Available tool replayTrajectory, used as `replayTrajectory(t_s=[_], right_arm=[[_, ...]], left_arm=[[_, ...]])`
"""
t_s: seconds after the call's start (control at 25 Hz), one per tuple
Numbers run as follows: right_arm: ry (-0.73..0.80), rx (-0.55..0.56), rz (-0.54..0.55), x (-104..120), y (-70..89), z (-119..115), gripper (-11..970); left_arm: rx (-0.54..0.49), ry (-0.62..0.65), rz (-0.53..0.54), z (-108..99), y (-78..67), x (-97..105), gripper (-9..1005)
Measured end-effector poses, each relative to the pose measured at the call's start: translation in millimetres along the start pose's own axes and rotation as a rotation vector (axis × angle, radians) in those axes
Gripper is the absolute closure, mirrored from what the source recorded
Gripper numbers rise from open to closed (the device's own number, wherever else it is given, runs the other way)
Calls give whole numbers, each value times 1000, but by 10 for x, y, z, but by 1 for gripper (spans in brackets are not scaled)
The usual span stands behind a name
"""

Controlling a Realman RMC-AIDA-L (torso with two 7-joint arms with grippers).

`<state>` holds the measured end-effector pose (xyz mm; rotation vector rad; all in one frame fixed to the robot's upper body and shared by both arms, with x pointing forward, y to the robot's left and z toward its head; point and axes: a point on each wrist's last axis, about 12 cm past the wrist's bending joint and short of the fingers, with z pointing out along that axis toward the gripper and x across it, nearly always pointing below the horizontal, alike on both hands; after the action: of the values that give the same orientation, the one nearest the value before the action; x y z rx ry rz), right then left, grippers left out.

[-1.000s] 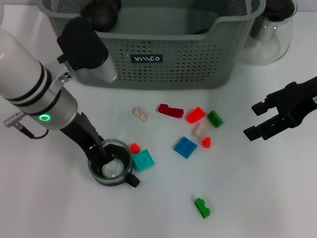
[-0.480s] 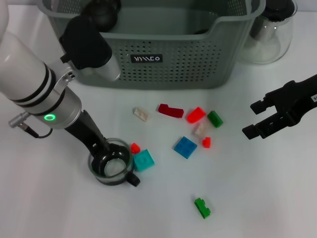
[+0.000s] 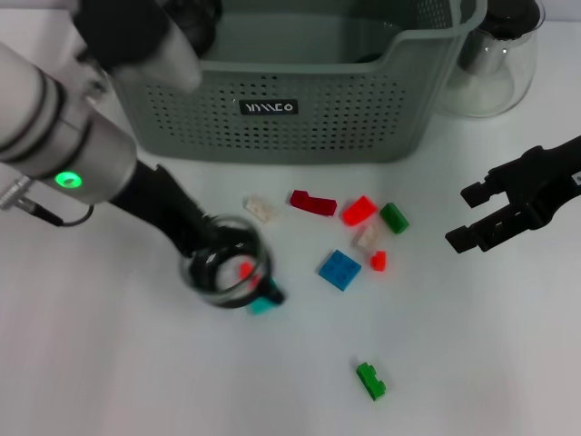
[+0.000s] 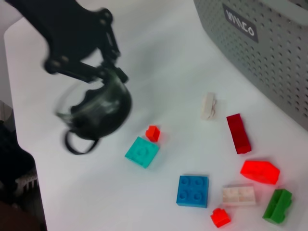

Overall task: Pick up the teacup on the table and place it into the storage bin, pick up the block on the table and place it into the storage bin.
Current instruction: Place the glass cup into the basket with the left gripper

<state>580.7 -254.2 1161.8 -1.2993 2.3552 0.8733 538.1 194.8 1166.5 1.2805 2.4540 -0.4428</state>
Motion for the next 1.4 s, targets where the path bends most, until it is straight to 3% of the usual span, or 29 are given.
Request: replayTrajectory(t_s=[0.16,0.28,0.4,0.56,0.76,0.92,1.12,1.4], right_arm=[[2,5,8,-17,-7,-16,32],[3,10,9,-35,-9,-28,31],[2,18,15,-56,-15,-42,31],[1,29,29,-75,-23,-54,31],[-1,37,29,-82,-34,-62,31],[-1,39,31,-86,-42,-58,31],[6,38,38,-93,-43,-56,32],[4,43,39,-73,-56,-49,32]], left_arm=[[188,-250,37,-400,-13,-65,943],[241,-430,101,-719,-16,-208,943],[159,-548,125,-983,78,-435,942],[-5,-573,24,-1126,377,-761,942],[-129,-520,-112,-1081,761,-1108,941],[-199,-429,-209,-914,1056,-1318,941],[-307,-334,-264,-712,1233,-1427,940],[-404,-257,-291,-551,1297,-1439,939]])
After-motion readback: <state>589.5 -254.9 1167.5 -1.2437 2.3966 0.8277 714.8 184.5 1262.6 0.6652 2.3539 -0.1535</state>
